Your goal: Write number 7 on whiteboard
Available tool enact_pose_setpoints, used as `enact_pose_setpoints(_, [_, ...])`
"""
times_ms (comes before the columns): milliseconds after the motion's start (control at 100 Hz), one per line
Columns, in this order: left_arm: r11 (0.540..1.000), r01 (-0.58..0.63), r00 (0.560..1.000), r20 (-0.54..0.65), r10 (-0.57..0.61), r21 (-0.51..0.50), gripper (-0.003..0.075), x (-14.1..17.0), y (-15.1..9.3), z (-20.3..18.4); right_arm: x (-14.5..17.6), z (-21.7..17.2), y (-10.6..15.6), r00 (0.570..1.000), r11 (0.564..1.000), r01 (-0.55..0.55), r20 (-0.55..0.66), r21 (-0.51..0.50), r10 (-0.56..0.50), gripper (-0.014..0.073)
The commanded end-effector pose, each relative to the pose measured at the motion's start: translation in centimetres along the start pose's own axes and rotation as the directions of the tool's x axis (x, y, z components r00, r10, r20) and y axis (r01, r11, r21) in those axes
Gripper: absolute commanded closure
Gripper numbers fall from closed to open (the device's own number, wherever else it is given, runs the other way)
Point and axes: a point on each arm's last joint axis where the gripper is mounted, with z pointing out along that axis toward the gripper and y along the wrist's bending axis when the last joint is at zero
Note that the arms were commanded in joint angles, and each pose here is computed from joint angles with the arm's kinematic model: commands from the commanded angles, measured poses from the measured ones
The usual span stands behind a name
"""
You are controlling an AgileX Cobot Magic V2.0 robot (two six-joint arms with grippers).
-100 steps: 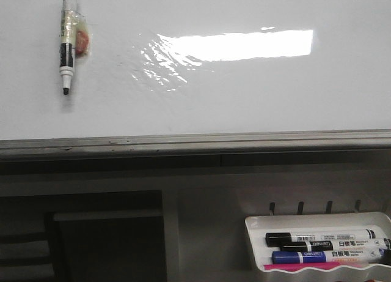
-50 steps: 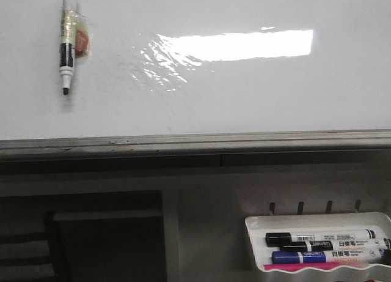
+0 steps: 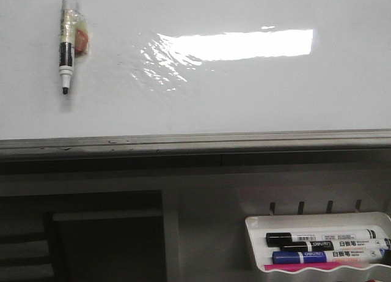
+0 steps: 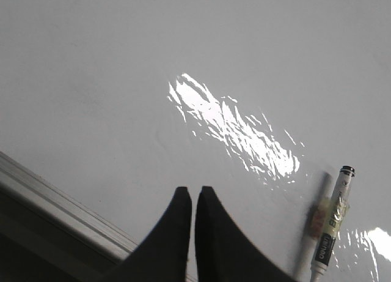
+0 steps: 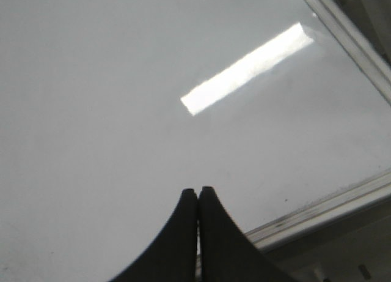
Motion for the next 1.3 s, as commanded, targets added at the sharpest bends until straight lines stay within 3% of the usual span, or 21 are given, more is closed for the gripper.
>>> enact_pose_setpoints(0, [0.998,-0.011,0.998,0.064,0.007,0.061,0.0741,-1.8,-1.6,-0.6,-1.7,-0.3,1.1,0.999,0.999,0.005,0.039,-0.038,-0.003,0.0654])
enact_pose_setpoints(140, [0.979,-0.186,0.981,-0.042,0.190,0.084,0.0741,-3.6,-4.3,-0.5,-2.9,0.2,2.7,0.988,0.992,0.108,-0.103,-0.061,-0.114,0.0654])
enact_pose_setpoints(390, [0.903,-0.420,0.852,-0.304,0.427,0.092,0.0741,-6.3,-7.6,2.2,-5.0,3.9,4.7,0.887,0.979,0.200,-0.416,-0.044,-0.200,0.0659])
enact_pose_setpoints(520, [0.905,-0.391,0.829,-0.364,0.425,0.165,0.0740,-6.4,-8.7,3.6,-6.0,5.7,5.7,0.833,0.971,0.229,-0.503,-0.070,-0.233,0.0659])
enact_pose_setpoints(660, [0.895,-0.382,0.797,-0.408,0.445,0.229,0.0731,-5.6,-9.1,4.9,-6.6,6.8,6.3,0.819,0.970,0.229,-0.522,-0.085,-0.240,0.0630])
enact_pose_setpoints(730, [0.892,-0.370,0.788,-0.421,0.449,0.258,0.0657,-5.2,-9.4,5.4,-6.5,6.9,6.4,0.812,0.970,0.225,-0.532,-0.093,-0.240,0.0552])
enact_pose_setpoints(900, [0.919,-0.291,0.825,-0.417,0.383,0.268,0.0279,-4.6,-10.0,7.0,-6.5,7.0,6.4,0.811,0.971,0.220,-0.536,-0.093,-0.235,0.0215])
enact_pose_setpoints(950, [0.922,-0.284,0.831,-0.411,0.374,0.264,0.0213,-4.5,-10.1,7.5,-6.5,7.0,6.4,0.811,0.971,0.220,-0.536,-0.093,-0.235,0.0160])
enact_pose_setpoints(1010, [0.925,-0.276,0.835,-0.411,0.365,0.261,0.0195,-4.3,-10.2,8.0,-6.5,7.0,6.4,0.811,0.971,0.220,-0.536,-0.093,-0.235,0.0151])
enact_pose_setpoints(1290, [0.912,-0.295,0.816,-0.421,0.395,0.285,0.0248,-1.6,-11.0,11.1,-6.5,7.0,6.5,0.814,0.974,0.205,-0.536,-0.093,-0.222,0.0158])
